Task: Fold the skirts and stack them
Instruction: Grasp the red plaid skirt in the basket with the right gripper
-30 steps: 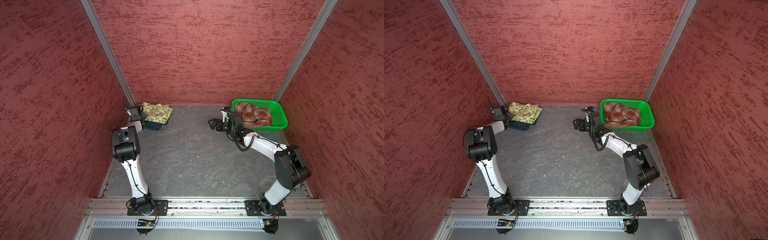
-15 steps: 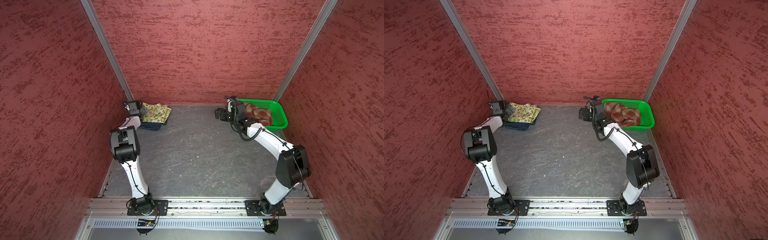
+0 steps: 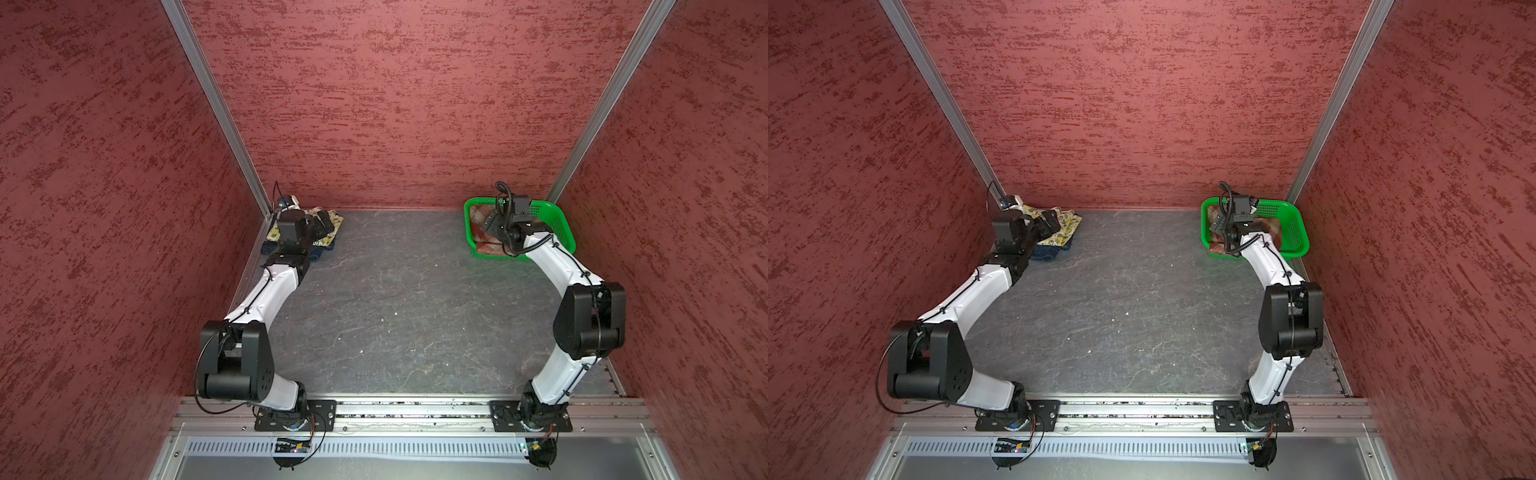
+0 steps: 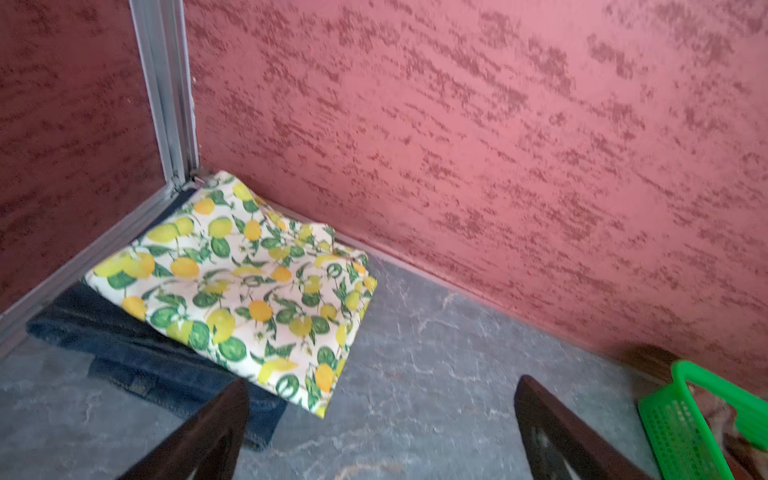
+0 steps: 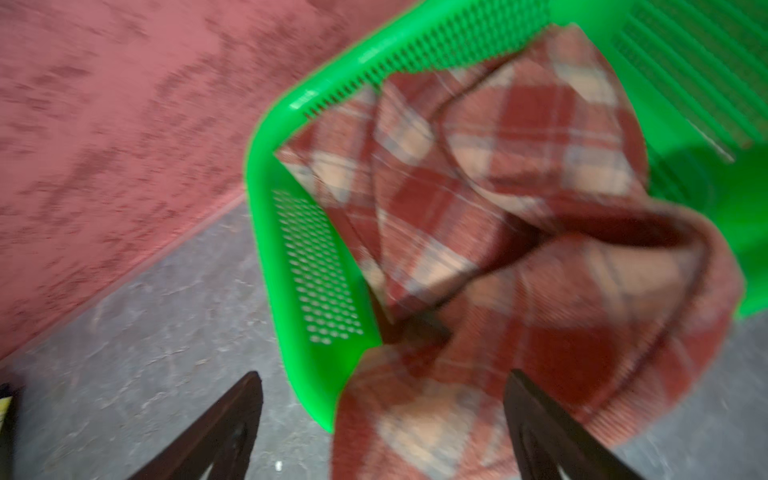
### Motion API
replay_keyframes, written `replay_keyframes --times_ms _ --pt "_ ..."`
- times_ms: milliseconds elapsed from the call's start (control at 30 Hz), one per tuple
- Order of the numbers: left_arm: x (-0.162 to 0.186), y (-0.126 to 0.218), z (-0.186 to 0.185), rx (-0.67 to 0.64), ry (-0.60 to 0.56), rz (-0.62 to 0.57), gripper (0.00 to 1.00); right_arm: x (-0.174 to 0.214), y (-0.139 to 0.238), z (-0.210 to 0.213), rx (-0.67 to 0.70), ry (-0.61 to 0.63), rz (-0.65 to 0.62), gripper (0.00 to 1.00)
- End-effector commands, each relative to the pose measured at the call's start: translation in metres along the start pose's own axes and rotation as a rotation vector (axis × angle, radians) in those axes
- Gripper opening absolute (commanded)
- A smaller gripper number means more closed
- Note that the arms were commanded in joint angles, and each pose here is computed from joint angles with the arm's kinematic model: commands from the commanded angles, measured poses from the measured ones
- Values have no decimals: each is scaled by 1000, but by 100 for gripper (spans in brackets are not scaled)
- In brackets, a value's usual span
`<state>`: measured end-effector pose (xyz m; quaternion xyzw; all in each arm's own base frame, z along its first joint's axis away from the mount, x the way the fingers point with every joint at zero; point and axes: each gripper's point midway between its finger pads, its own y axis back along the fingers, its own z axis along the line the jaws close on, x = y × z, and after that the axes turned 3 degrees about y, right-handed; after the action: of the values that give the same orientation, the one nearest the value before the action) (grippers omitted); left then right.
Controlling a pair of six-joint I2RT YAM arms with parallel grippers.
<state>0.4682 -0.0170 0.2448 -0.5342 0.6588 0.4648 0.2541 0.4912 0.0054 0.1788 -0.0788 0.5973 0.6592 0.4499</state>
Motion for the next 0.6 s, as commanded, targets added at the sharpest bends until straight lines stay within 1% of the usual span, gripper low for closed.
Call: replay_keyframes --times_ms 0,133,300,400,567 --pt "36 14 -27 91 -33 95 100 0 23 -23 58 -76 -4 90" --pt "80 40 -59 191 -90 178 100 8 27 -51 101 -119 14 87" --pt "116 65 -77 250 -141 254 100 7 23 -76 102 -173 28 85" --pt "130 77 -80 270 -134 279 100 4 17 -85 104 -194 27 84" --pt "144 92 -80 289 -80 298 100 -12 2 -91 73 -234 12 79"
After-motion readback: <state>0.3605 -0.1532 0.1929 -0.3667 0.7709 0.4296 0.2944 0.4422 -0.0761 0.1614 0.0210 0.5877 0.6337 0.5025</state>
